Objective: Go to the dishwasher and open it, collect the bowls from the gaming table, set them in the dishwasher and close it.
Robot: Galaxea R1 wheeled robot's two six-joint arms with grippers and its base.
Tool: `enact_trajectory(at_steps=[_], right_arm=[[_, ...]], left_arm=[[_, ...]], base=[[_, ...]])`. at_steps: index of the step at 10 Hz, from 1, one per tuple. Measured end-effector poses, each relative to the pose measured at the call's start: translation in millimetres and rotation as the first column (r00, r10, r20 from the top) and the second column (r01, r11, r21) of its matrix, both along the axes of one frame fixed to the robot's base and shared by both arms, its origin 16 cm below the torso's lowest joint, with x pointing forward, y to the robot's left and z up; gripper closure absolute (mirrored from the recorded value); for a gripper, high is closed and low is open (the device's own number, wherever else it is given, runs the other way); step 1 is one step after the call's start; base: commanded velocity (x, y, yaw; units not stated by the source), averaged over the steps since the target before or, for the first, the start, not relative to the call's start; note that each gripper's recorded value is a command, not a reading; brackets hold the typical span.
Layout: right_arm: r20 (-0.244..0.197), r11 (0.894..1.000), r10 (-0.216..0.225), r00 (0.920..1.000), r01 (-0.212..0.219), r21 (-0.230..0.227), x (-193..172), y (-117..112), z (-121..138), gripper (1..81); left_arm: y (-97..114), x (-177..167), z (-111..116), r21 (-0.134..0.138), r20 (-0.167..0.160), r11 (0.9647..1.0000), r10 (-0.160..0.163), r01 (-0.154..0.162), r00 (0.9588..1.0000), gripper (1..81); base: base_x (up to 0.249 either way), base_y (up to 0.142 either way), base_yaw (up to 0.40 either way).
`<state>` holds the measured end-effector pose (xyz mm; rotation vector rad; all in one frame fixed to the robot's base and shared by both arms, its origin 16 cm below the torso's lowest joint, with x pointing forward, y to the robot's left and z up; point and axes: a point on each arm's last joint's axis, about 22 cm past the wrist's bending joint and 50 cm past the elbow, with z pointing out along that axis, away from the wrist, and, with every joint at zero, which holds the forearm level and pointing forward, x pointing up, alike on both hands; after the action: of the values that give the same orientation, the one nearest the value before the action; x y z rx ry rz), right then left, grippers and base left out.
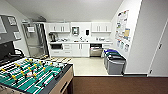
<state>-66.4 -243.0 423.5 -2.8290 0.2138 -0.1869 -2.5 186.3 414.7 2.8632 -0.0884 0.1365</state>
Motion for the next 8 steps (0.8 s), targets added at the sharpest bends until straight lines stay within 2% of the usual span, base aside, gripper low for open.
enact_trajectory(at_steps=[5,8], right_arm=[[0.002,1.000,0.000,1.0000,0.000,-0.001,2.0,0.5,-0.1,81.1],[0.002,1.000,0.000,1.0000,0.000,0.005,2.2,5.3,-0.1,81.1]], left_arm=[[0.1,-1.4,-0.1,0.000,-0.002,1.0000,0.000,0.000,1.0000,81.1],[1.0,-2.3,-0.2,0.001,-0.003,1.0000,0.000,0.000,1.0000,81.1]], base=[[0.179,0.000,0.000],[0.180,-0.091,0.000]])
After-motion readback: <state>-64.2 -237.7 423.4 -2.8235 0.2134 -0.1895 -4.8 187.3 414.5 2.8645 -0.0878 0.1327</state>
